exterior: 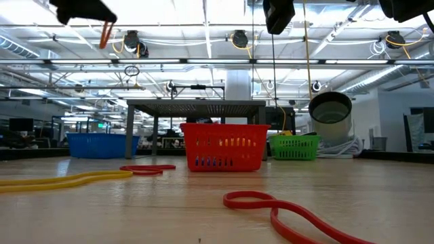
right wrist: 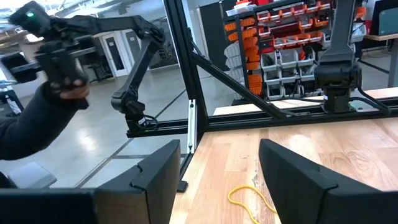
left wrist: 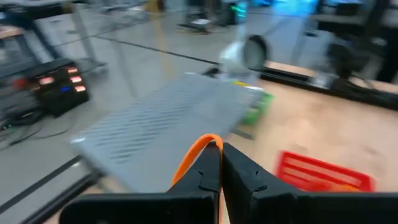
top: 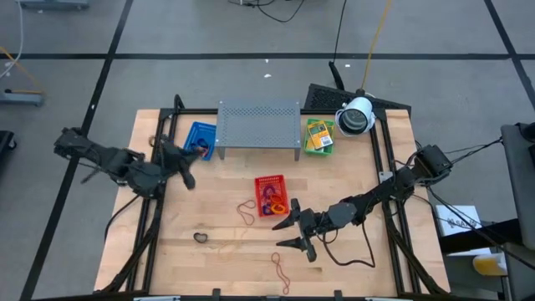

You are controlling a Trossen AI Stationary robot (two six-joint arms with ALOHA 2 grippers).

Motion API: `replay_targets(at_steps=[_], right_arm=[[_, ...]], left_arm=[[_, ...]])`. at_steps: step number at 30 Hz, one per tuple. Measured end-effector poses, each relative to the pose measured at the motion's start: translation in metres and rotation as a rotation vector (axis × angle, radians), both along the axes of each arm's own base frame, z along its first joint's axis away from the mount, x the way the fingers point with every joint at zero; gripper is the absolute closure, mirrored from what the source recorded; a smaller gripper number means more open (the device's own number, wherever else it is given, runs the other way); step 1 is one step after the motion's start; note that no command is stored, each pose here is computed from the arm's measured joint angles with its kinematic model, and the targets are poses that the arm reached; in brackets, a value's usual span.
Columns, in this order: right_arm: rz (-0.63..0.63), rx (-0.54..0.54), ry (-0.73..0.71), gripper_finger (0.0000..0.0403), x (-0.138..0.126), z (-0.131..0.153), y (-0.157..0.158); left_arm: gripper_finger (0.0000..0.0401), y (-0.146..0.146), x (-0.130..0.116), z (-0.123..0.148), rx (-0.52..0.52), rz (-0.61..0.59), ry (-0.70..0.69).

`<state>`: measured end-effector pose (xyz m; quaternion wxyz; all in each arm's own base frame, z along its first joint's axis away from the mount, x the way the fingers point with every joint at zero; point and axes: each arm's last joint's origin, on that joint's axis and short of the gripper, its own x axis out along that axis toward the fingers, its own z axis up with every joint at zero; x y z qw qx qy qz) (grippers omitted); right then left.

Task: Pick & Place Office Desk Supplies
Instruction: Put the orange rubber band into the blue basket

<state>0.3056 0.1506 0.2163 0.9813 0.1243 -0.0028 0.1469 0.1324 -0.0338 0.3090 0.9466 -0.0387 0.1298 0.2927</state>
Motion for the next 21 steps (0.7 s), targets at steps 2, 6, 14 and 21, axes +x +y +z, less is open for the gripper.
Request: replay_targets(at_steps=[2,6,14,21], right_arm=[[-0.001,0.000,0.000,0.0195,0.000,0.000,0.000],[-0.008,0.000,0.000,0.0195,0.001,0.000,-0.002],[-0.025,0.002,0.000,0.0195,0.003,0.000,-0.007],[-0.025,-0.014,-0.004,0.0195,0.003,0.000,-0.007]], left_arm=[[0.0396,0.010,-0.012,0.001,-0.009,0.049,-0.005],[0.0397,0.026,-0.026,0.005,-0.018,0.134,-0.027],[0.0397,0.048,-0.031,0.006,-0.023,0.301,-0.027],[0.0397,0.068,-0.018,-0.002,-0.091,0.366,0.051]])
